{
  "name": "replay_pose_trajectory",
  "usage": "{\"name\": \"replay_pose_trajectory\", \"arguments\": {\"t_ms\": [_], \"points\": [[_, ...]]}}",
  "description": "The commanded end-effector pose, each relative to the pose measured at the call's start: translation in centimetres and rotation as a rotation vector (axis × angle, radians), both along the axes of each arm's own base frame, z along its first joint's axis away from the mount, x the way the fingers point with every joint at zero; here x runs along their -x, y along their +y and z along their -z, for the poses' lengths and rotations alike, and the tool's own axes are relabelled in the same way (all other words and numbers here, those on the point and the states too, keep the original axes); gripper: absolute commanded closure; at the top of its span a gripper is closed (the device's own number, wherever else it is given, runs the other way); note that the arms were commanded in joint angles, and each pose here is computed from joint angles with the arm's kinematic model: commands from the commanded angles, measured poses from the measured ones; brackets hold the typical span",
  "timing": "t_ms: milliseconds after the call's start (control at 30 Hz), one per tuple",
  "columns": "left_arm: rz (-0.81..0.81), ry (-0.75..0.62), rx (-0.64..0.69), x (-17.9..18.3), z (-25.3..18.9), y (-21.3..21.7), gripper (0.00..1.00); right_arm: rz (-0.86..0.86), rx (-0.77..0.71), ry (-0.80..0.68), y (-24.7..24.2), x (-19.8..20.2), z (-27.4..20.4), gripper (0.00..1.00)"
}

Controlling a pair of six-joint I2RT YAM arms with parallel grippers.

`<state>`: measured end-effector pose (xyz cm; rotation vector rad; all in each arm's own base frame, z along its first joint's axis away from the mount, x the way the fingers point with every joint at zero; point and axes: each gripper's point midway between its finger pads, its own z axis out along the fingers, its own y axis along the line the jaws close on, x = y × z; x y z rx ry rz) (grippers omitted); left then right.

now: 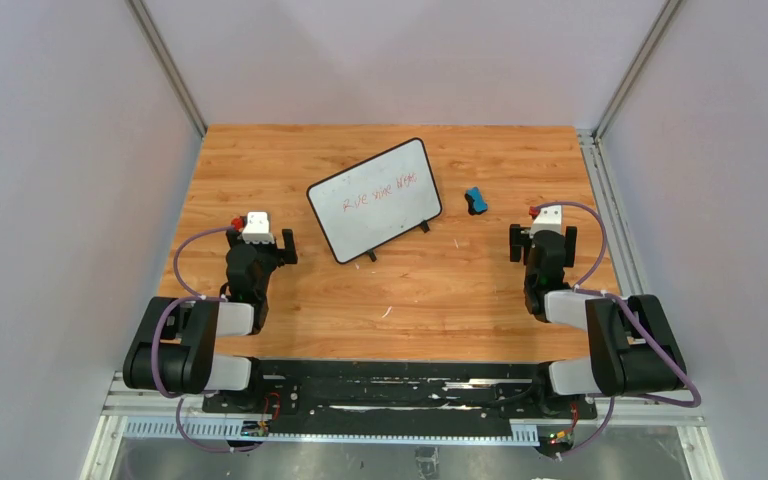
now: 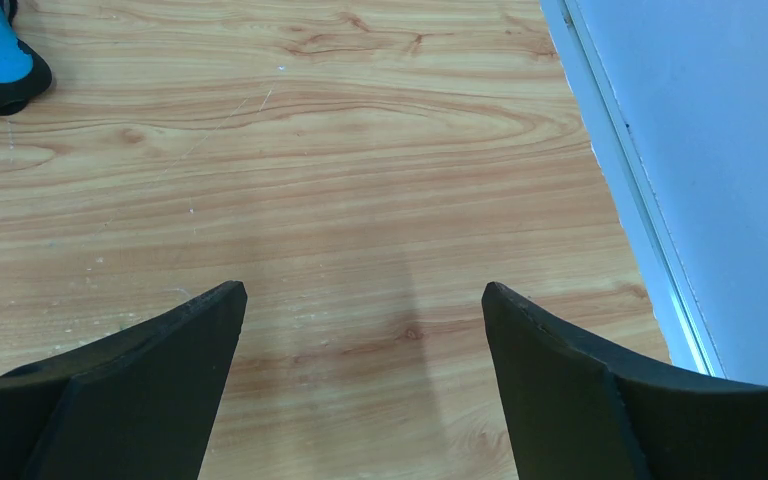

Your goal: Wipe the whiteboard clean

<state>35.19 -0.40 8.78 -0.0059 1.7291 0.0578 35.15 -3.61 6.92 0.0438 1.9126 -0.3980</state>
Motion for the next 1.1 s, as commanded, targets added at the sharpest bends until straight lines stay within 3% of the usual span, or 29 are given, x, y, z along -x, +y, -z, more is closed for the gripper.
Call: {"name": "replay_pose_trajectory", "arguments": {"t_ms": [0, 1067], "points": [[-0.008, -0.054, -0.011, -0.73, -1.50, 0.09, 0.02, 0.020, -0.011, -0.036, -0.54, -0.09, -0.69, 0.09], [0.043, -0.057, -0.028, -0.77, -1.66, -0.65, 0.02, 0.017, -0.018, -0.033, -0.52, -0.10, -0.63, 0.11]]}}
